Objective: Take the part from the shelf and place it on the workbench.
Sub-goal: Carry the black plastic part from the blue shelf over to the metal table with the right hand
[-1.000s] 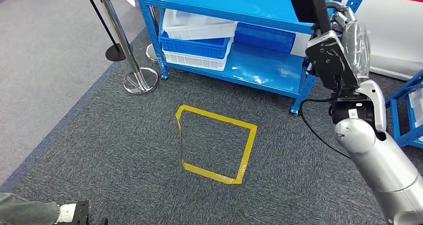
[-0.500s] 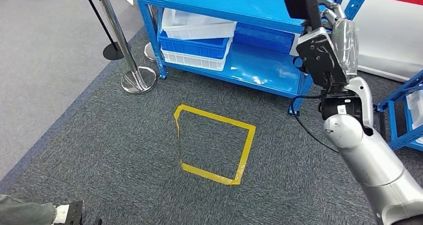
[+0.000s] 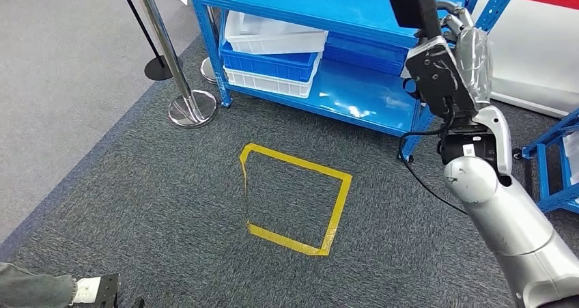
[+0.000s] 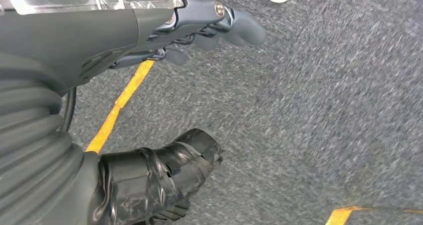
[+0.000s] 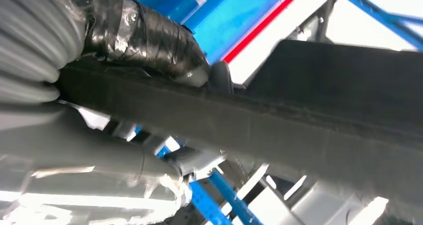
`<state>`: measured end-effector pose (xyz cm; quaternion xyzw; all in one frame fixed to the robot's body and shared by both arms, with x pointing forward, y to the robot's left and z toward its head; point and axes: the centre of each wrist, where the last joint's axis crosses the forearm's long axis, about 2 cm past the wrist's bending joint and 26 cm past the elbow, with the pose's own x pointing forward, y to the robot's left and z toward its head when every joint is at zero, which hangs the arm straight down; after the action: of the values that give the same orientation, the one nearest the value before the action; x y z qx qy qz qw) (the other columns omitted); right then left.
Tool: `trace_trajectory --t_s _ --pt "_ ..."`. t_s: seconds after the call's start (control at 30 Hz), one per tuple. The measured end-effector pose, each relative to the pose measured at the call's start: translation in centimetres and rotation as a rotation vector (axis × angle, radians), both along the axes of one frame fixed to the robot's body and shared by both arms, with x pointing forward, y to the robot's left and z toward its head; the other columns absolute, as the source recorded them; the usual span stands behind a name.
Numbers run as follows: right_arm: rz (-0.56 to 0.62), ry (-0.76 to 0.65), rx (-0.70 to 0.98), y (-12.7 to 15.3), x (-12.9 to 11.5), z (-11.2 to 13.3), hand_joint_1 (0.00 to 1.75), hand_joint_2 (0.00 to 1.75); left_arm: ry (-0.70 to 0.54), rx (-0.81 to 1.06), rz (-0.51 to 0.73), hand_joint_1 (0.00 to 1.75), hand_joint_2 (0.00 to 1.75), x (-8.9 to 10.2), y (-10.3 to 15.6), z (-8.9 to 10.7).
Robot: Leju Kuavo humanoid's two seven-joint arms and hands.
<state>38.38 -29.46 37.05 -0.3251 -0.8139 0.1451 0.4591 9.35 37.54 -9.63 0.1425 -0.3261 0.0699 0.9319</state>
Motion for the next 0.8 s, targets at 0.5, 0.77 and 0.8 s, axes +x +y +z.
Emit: trace_trajectory --t_s 0.5,0.77,0.8 --pt "0.001 0.02 -0.004 -0.26 -0.61 -0.3 1.75 1.75 0.003 0.004 0.001 0.0 1.75 -0.31 -0.25 -0.1" --pt "-0.007 0.03 -0.011 -0.67 -0.76 -0.65 1.75 1.75 0.005 0.002 -0.002 0.0 1.75 -0.36 -0.39 -0.14" --pt "-0.008 0.031 -0.012 -0.72 -0.8 -0.69 1.75 1.75 0.006 0.002 -0.003 0.0 1.75 -0.36 -0.44 -0.14"
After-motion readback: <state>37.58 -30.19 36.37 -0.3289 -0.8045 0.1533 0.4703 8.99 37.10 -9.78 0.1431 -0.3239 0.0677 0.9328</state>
